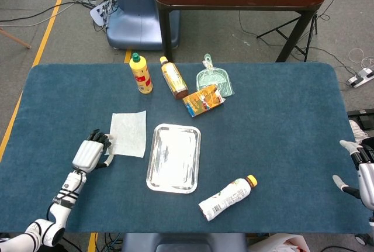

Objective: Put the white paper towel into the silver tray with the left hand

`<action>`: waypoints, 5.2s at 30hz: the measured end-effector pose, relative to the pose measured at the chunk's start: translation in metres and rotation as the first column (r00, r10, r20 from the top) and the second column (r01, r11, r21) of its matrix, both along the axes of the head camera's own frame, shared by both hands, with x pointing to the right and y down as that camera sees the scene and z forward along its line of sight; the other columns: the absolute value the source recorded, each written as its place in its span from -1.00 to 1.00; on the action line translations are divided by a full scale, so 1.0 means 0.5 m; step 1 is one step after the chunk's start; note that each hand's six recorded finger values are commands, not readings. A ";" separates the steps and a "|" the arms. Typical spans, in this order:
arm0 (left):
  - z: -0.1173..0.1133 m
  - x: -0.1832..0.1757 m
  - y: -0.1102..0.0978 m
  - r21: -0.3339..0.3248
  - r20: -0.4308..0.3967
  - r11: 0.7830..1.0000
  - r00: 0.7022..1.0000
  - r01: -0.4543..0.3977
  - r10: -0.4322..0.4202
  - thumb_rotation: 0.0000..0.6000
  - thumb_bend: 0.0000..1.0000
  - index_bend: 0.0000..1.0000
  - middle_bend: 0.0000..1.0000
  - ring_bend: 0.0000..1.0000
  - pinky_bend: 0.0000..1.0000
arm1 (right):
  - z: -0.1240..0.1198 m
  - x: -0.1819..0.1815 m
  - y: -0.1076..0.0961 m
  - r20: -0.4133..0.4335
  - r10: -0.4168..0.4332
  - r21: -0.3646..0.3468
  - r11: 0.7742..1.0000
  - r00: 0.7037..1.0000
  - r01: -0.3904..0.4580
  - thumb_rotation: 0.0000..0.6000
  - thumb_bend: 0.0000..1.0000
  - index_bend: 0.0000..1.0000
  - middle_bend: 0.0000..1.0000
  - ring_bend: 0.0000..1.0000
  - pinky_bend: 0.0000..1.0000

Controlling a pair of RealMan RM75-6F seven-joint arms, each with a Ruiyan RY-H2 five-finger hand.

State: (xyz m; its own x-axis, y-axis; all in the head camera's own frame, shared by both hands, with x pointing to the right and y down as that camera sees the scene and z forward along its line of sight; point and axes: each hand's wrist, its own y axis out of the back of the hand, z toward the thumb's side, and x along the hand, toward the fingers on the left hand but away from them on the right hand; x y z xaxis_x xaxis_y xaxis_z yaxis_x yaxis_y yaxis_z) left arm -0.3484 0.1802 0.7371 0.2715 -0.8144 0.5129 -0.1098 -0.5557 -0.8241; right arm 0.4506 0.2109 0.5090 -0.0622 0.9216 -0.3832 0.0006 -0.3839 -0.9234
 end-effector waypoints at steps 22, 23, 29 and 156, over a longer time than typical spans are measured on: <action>-0.082 0.189 -0.064 0.017 -0.262 0.997 0.963 -0.069 0.071 1.00 -0.21 0.17 -0.19 -0.50 -0.86 | 0.003 0.000 0.004 0.011 0.002 0.003 1.000 1.000 -0.002 1.00 -0.63 -0.60 -0.53 -0.64 -0.44; -0.084 0.198 -0.066 0.019 -0.269 0.997 0.960 -0.074 0.077 1.00 -0.21 0.17 -0.19 -0.50 -0.86 | 0.003 0.000 0.005 0.011 0.002 0.004 1.000 1.000 -0.002 1.00 -0.63 -0.60 -0.53 -0.64 -0.44; -0.100 0.263 -0.064 0.028 -0.327 0.991 0.936 -0.131 0.133 1.00 -0.21 0.16 -0.18 -0.49 -0.86 | 0.000 0.003 0.007 0.010 0.006 0.007 1.000 1.000 -0.006 1.00 -0.63 -0.60 -0.53 -0.64 -0.44; -0.119 0.225 0.009 -0.009 -0.145 0.986 0.976 -0.167 0.164 1.00 -0.54 -0.74 -0.62 -0.75 -0.86 | -0.004 0.008 0.017 0.022 0.006 0.004 1.000 1.000 -0.006 1.00 -0.63 -0.60 -0.53 -0.64 -0.44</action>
State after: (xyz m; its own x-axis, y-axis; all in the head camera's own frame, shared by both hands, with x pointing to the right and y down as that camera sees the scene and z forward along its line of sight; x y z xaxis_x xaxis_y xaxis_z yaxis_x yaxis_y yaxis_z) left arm -0.2361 0.1847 0.6778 0.4734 -0.7412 0.4759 -0.1305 -0.5933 -0.7943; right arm 0.4547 0.2194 0.5071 -0.0589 0.9229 -0.3806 0.0234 -0.3799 -0.9247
